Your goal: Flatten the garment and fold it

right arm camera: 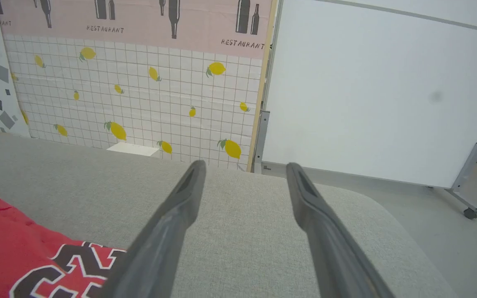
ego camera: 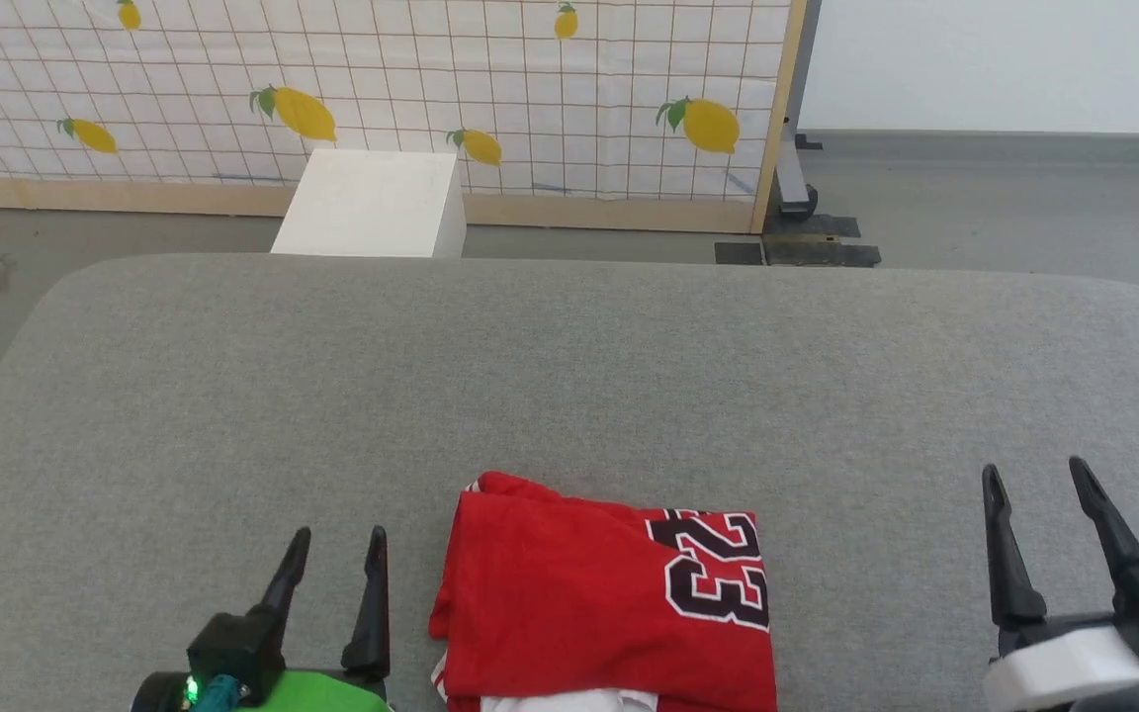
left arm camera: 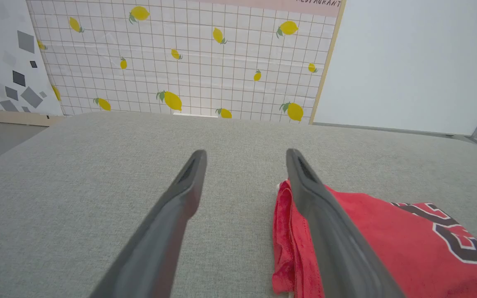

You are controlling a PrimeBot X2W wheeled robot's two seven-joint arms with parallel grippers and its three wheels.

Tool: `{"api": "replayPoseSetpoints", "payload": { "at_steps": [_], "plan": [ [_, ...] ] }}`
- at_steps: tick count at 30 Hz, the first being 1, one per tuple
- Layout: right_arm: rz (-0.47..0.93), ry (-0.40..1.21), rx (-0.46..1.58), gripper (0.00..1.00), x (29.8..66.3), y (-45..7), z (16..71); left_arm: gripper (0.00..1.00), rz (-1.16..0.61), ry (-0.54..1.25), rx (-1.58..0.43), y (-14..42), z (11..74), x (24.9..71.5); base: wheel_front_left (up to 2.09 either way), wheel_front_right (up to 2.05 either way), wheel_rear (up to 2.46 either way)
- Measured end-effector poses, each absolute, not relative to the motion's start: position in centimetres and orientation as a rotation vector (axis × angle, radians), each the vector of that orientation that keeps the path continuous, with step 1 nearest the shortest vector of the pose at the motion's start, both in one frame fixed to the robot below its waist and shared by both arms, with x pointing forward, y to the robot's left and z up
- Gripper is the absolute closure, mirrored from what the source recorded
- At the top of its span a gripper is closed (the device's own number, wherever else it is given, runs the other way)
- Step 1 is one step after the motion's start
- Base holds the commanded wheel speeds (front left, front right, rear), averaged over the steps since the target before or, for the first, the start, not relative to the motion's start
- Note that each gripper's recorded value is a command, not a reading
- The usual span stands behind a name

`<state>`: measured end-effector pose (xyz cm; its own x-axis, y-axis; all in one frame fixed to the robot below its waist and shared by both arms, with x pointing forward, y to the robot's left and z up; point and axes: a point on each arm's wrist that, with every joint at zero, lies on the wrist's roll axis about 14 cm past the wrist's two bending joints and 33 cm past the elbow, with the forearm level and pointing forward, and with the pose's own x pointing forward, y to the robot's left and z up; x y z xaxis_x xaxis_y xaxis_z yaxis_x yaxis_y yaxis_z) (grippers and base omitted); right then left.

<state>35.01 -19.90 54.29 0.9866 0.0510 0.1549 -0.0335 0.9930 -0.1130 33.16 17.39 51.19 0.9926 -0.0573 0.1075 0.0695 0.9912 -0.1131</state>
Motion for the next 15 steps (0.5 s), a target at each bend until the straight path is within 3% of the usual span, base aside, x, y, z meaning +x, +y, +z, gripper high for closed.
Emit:
{"api": "replayPoseSetpoints", "payload": {
  "at_steps": [15],
  "plan": [
    [0.061, -0.140, -0.099, 0.00, 34.6, -18.8, 53.3, 0.00, -0.070, -0.042, -0.127, 17.1, 49.2, 32.8, 0.00, 0.00, 0.00]
  ]
}}
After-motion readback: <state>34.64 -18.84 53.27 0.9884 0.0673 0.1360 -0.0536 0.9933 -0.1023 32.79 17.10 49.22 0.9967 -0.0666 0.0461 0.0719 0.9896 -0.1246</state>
